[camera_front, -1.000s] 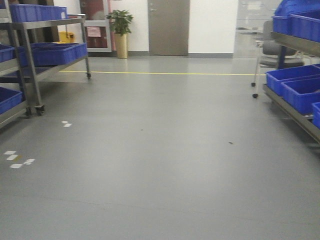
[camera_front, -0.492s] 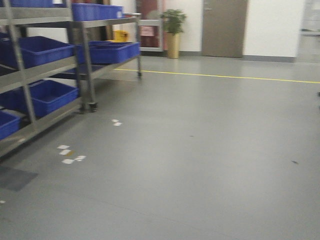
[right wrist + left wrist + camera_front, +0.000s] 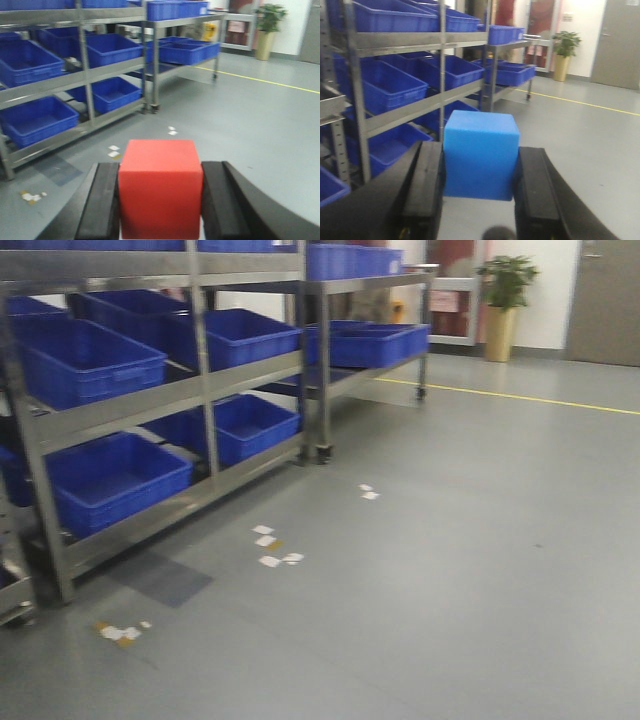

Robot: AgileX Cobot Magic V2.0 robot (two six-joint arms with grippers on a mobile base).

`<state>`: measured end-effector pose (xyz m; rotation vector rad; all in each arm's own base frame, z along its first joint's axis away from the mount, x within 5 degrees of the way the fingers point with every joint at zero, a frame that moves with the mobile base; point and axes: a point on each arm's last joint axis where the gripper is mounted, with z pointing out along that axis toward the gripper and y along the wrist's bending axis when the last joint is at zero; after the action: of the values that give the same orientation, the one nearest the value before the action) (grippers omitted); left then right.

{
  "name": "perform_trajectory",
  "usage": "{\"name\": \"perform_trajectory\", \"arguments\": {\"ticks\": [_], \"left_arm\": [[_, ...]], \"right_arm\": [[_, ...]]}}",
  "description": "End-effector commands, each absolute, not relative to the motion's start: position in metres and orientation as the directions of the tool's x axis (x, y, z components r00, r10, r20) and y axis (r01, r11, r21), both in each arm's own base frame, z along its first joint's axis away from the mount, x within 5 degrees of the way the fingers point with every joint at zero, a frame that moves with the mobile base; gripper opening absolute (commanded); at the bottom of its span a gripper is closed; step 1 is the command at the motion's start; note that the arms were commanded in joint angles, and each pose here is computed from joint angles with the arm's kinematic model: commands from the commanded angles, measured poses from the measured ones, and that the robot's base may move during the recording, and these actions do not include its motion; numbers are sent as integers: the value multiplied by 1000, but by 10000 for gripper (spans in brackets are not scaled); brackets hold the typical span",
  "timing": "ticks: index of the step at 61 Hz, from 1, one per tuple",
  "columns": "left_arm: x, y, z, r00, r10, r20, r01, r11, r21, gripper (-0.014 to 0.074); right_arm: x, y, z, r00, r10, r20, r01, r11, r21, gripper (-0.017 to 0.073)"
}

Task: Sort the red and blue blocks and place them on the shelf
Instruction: 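Turn the base toward the shelf of blue bins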

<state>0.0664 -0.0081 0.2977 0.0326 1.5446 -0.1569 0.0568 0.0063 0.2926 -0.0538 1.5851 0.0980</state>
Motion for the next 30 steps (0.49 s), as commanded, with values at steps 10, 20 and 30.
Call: {"name": "perform_trajectory", "arguments": {"ticks": [10, 20, 30], "left_arm": [[65, -8, 315, 134, -96, -986, 135, 988, -78, 122], [65, -8, 315, 134, -96, -986, 135, 988, -78, 122], [65, -8, 315, 134, -96, -986, 135, 988, -78, 122]], "right_arm": [[56, 5, 309, 82, 35, -996, -87, 996, 27, 78], [56, 5, 309, 82, 35, -996, -87, 996, 27, 78], [56, 5, 309, 82, 35, -996, -87, 996, 27, 78]]}}
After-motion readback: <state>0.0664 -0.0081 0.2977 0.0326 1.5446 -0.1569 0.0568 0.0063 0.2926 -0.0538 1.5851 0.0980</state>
